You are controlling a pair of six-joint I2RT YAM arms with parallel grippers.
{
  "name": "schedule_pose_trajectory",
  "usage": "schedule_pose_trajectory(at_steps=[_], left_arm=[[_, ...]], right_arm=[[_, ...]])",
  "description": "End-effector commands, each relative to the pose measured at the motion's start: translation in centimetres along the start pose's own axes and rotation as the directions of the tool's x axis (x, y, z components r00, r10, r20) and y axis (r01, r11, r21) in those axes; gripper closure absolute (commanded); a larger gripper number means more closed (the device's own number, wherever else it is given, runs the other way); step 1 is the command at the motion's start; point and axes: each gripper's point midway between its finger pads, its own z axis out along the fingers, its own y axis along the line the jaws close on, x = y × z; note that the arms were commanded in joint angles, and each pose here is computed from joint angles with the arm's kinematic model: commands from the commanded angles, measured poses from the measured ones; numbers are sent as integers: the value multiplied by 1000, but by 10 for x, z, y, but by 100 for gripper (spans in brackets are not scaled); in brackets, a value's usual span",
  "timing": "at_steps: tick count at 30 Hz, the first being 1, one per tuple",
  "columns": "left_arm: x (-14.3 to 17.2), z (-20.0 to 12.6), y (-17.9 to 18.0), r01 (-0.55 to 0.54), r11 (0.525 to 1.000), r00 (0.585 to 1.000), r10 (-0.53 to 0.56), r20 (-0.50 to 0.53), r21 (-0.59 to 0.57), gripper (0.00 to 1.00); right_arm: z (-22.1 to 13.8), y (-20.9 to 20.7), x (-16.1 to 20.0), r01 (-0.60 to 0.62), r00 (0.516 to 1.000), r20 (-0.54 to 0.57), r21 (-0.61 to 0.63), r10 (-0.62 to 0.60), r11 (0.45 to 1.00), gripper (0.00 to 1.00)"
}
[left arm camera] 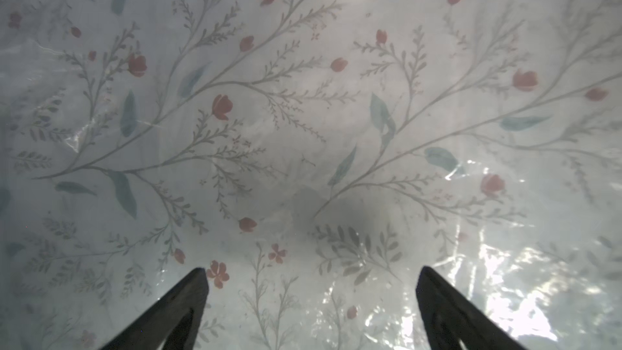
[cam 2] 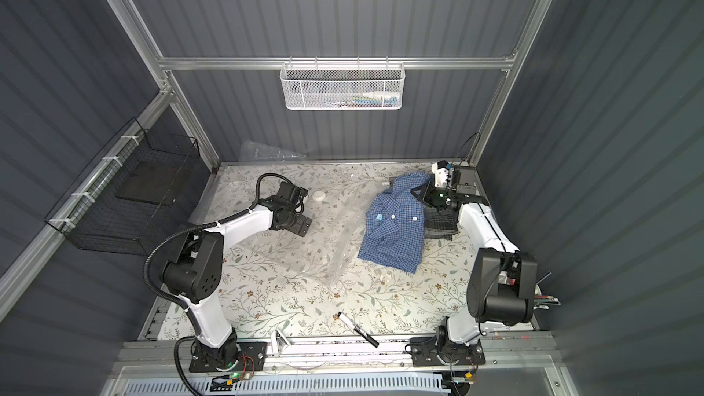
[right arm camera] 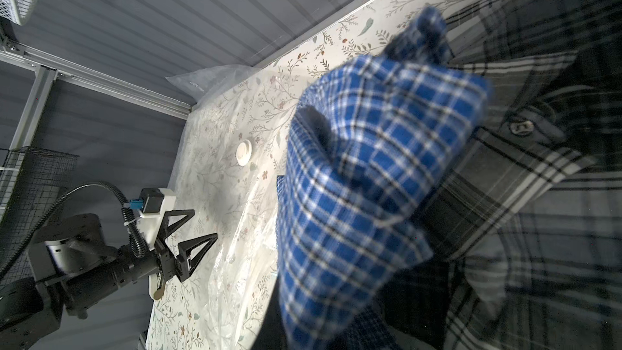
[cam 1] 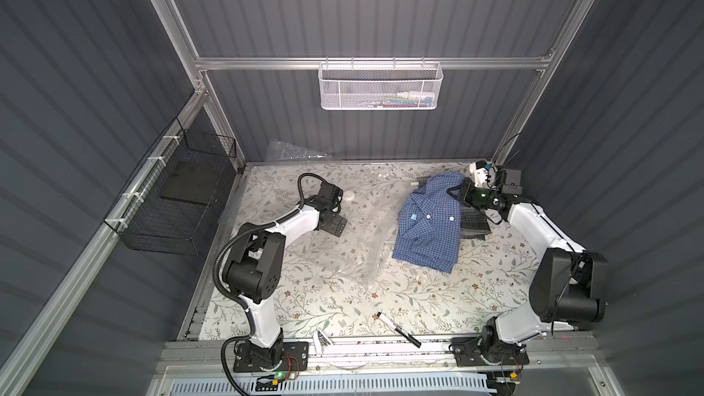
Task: Take the shirt out of the vacuum bag
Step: Take out the shirt from the vacuum bag, then place the shirt at the center of the board.
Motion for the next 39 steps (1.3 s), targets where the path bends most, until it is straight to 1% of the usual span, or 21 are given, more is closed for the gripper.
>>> schedule_pose_trajectory(at_steps=[1, 8, 11, 16, 19, 21, 23, 27, 31, 36, 37, 39], left_arm=[[0, 15, 3, 33, 999, 999, -33, -7, 12, 2], [12, 39, 14, 55, 998, 997, -55, -56, 3, 3], [16, 44, 15, 58, 998, 996, -58, -68, 3, 3], [18, 46, 20, 64, 998, 995, -64, -70, 0, 3], [19, 47, 21, 67, 998, 995, -67, -71, 1, 3], [19, 46, 22, 71, 997, 995, -71, -71, -1, 4], [20, 45, 23, 72, 997, 995, -72, -75, -8, 4], [24, 42, 28, 73, 997, 994, -75, -82, -23, 4], [25, 39, 32, 76, 997, 994, -79, -81, -31, 4], [25, 36, 34, 76, 996, 994, -79, -80, -37, 4], [24, 35, 35, 77, 996, 994, -79, -79, -37, 4], [23, 34, 35, 75, 996, 994, -78, -78, -38, 4]], right_arm=[[-8, 5, -13, 12, 1000, 5, -26, -12, 1000, 100], [-17, 9, -27, 8, 1000, 7, -3, -8, 1000, 100], [-23, 8, -29, -3, 1000, -1, 20, 3, 1000, 100], [-30, 7, -45, 30, 999, 29, 47, -31, 998, 100], [-22, -3, -61, 36, 999, 29, 27, -37, 999, 100], [-10, -9, -72, 56, 998, 13, -9, -56, 998, 100], [-1, -17, -81, 77, 997, -4, -11, -77, 997, 100], [13, -25, -95, 120, 991, -49, -25, -121, 992, 97], [28, -48, -102, 139, 986, -91, 15, -137, 990, 94], [40, -81, -111, 140, 987, -93, 82, -133, 987, 93], [42, -86, -112, 142, 987, -92, 91, -133, 986, 91], [50, -98, -115, 145, 987, -91, 117, -134, 983, 83]])
